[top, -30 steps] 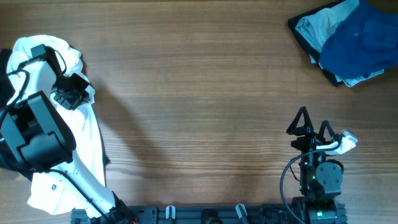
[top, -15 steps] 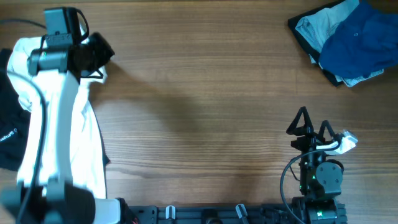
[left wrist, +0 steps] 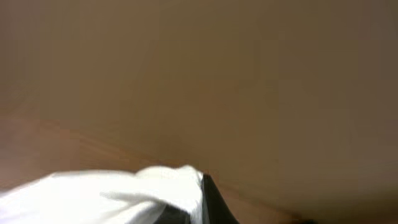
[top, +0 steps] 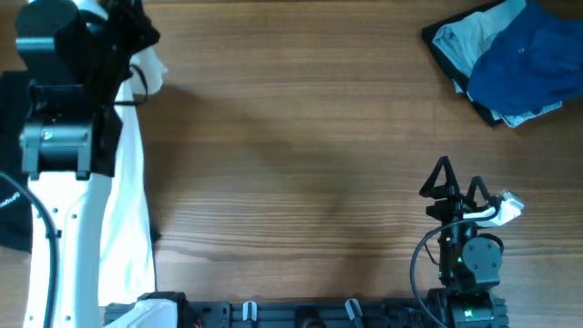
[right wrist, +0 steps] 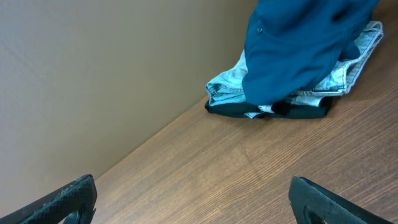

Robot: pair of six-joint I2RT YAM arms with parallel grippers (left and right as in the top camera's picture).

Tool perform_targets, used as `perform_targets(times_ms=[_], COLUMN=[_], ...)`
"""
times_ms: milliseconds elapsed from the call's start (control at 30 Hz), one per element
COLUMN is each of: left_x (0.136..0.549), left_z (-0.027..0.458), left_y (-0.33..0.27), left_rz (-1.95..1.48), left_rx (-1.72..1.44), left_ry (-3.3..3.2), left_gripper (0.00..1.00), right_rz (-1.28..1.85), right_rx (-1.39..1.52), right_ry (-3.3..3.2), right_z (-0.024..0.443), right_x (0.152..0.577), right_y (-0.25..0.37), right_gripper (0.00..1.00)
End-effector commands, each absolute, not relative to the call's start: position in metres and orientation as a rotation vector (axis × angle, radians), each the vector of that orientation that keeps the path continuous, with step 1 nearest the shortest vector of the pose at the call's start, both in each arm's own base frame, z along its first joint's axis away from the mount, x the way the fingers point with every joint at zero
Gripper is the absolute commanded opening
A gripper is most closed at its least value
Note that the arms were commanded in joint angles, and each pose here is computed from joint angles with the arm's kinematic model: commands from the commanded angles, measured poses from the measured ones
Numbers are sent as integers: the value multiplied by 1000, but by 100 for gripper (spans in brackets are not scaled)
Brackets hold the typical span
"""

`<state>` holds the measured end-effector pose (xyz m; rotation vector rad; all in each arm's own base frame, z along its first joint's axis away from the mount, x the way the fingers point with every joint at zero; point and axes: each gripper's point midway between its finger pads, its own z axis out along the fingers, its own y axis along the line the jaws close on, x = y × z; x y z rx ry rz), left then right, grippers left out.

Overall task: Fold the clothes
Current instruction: 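Drag the T-shirt rightward across the table with the left gripper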

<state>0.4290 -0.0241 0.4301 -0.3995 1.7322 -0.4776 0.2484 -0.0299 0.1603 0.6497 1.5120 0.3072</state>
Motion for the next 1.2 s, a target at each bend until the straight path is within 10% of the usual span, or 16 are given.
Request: perform_targets(times_ms=[0,467,933,1167], left_x=[441,532,517,461], left_z=[465,287,406,379], left_y=[-62,-194,-295,-404], left_rz=[-543,-699,-899,-1088], left_rx=[-267,-95,37,176], left_ry=[1599,1998,1478,1518], left_gripper=[4,4,4,4], right_rz=[314,315,314,315], right_rx=[654,654,654,654], right_ry=[1503,1502,1503,1502], right_z=[162,162,162,162], right_x=[248,248,248,248], right_y=[-30,-30,-30,-30], right_gripper=[100,100,100,100])
